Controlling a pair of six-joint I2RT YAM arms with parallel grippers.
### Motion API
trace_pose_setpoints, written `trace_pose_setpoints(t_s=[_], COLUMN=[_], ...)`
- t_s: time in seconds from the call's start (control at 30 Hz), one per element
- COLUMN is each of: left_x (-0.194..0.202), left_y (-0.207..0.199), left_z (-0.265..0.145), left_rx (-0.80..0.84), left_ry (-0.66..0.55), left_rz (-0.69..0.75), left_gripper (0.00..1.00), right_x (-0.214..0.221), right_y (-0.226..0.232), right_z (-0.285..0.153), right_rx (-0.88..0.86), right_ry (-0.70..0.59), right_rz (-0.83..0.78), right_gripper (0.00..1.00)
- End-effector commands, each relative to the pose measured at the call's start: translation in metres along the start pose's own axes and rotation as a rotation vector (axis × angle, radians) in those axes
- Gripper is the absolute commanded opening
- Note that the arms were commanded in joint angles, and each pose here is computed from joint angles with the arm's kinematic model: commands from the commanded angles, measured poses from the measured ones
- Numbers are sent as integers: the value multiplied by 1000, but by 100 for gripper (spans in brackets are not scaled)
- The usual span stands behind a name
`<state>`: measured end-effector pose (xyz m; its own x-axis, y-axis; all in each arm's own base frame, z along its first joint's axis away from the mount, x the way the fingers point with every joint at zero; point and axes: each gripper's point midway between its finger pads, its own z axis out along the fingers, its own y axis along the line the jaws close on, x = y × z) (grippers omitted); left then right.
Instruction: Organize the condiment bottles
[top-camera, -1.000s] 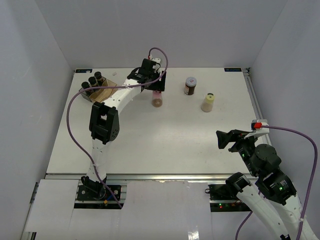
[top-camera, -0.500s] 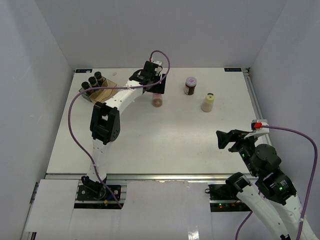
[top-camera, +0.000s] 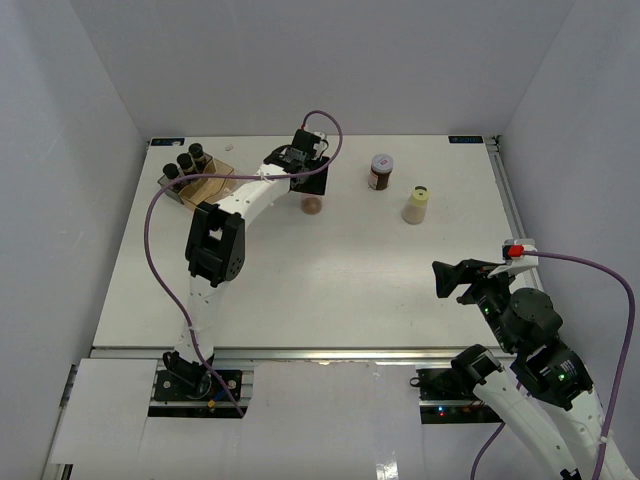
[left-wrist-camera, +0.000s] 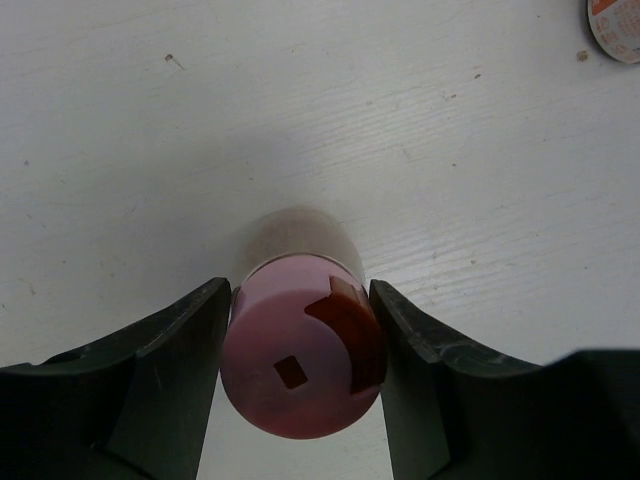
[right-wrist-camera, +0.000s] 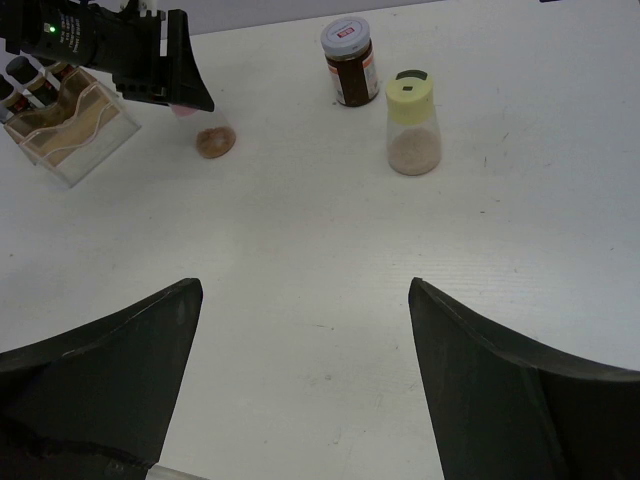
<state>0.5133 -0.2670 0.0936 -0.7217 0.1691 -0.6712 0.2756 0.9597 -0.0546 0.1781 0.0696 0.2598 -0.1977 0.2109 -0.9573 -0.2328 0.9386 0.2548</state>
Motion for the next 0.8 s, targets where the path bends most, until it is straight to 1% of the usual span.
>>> trace_pose_setpoints(t_s=[0.0, 0.03, 0.1, 0.13, 0.17, 0.2, 0.23, 0.27, 0.37, 0.53, 0.63, 0.77], left_x=[-20, -19, -19, -20, -18, -21, -20, -23, -32, -79, -103, -110], left_y=[-5, -5, -3, -3, -2, -1, 0, 3, 12, 44, 86, 157], left_z=[-14, -14, -15, -16, -16, -18, -20, -24, -39, -96, -130, -152], left_rx=[4, -1, -12, -13, -20, -24, -33, -49, -101, -188, -240, -292], left_ry=[-48, -46, -46, -45, -37, -40, -32, -35, -49, -165, -235, -261], left_rz=[-9, -8, -12, -12, -14, -17, -19, -25, -37, -81, -143, -265], left_gripper=[58, 51, 33, 33, 24, 18, 4, 0, 0, 0, 0, 0], right_x=[-10, -10, -12, -11, -11, -12, -11, -11, -12, -12, -12, -12], right_y=[-1, -1, -1, -1, -1, -1, -1, -1, -2, -2, -2, -2], right_z=[0, -1, -1, -1, -2, -2, -2, -2, -2, -3, -3, -4], right_rx=[4, 4, 5, 4, 3, 3, 4, 4, 7, 10, 7, 5], right_ry=[-44, -44, -50, -50, -51, -52, -52, -51, -52, -55, -54, -58], right_rz=[-1, -2, 1, 1, 2, 2, 2, 1, 3, 7, 9, 12], right_gripper=[90, 90, 90, 90, 90, 90, 90, 90, 90, 90, 90, 90])
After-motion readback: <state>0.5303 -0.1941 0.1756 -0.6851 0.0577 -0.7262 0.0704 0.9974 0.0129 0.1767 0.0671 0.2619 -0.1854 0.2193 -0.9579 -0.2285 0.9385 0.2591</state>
